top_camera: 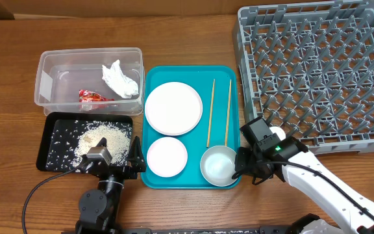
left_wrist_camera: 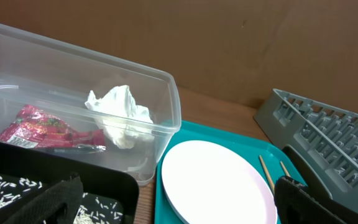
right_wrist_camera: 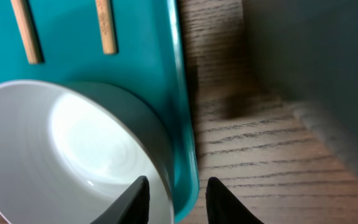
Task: Sort waste into correct bins and load items into the dishwasher
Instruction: 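Grasp the small white bowl rim with the right gripper and lift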
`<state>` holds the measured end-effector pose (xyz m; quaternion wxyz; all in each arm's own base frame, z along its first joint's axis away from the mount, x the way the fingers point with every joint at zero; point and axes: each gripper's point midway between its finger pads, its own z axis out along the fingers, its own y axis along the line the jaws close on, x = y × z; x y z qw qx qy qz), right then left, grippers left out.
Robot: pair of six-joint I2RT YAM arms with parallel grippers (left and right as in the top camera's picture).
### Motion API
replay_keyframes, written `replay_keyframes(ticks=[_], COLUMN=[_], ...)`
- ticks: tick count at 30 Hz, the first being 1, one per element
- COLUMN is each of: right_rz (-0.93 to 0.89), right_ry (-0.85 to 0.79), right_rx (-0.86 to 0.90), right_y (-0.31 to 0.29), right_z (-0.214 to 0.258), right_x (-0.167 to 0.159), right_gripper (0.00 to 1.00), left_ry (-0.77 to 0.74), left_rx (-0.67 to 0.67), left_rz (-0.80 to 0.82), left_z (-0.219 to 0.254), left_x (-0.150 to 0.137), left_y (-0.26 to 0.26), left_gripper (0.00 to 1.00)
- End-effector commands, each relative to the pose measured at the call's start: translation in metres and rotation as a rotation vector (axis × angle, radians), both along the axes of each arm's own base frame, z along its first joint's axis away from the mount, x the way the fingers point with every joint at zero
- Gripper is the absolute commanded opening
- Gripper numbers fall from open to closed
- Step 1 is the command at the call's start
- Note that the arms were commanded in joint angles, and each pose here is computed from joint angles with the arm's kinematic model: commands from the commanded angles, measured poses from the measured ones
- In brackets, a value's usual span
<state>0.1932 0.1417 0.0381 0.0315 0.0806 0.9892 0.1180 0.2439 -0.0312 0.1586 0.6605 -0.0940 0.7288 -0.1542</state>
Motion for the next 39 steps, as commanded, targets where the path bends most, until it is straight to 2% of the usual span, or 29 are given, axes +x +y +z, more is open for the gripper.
replay_keyframes(ticks=[1, 4, 6, 12, 14, 17, 23, 26, 33, 35, 36, 37, 39], right_rz=[0.017, 0.020, 0.068, 0.196, 0.216, 0.161, 0.149, 0.147, 0.150, 0.151, 0.153, 0.153, 0.153], right_ry=[0.022, 0.022, 0.025, -0.012, -0.046, -0.105, -0.136, -0.148, -0.136, -0.119, -0.110, -0.105, -0.100], right_rx=[0.008, 0.010, 0.001, -0.046, -0.070, -0.150, -0.156, -0.151, -0.160, -0.173, -0.179, -0.183, -0.184], right_y=[0.004, 0.005, 0.006, 0.019, 0.023, 0.013, 0.013, 0.015, 0.017, 0.016, 0.015, 0.014, 0.015], right_z=[-0.003, -0.003, -0.003, -0.005, -0.005, -0.005, -0.004, -0.003, -0.011, -0.016, -0.018, -0.019, -0.011], right_x=[-0.006, -0.007, -0.011, -0.023, -0.022, -0.011, -0.004, -0.002, 0.000, -0.001, -0.002, -0.002, -0.002], right_gripper=[0.23, 0.21, 0.29, 0.35, 0.40, 0.39, 0.38, 0.31, 0.31, 0.25, 0.18, 0.06, 0.04], left_ry=[-0.006, -0.006, -0.006, -0.006, -0.006, -0.006, -0.006, -0.006, -0.006, -0.006, -0.006, -0.006, -0.006], left_rx=[-0.008, -0.008, -0.008, -0.008, -0.008, -0.008, -0.008, -0.008, -0.008, -0.008, -0.008, -0.008, -0.008], left_rz=[0.002, 0.002, 0.002, 0.002, 0.002, 0.002, 0.002, 0.002, 0.002, 0.002, 0.002, 0.002, 0.002], left_z=[-0.001, -0.001, -0.001, -0.001, -0.001, -0.001, -0.001, -0.001, -0.001, -0.001, -0.001, -0.001, -0.001], left_x=[0.000, 0.000, 0.000, 0.000, 0.000, 0.000, 0.000, 0.000, 0.000, 0.000, 0.000, 0.000, 0.000], left_y=[0.001, 0.001, 0.001, 0.001, 0.001, 0.001, 0.001, 0.001, 0.001, 0.001, 0.001, 0.001, 0.001], left_gripper=[1.00, 1.00, 1.00, 1.00, 1.00, 1.00, 1.00, 1.00, 1.00, 1.00, 1.00, 1.00, 1.00])
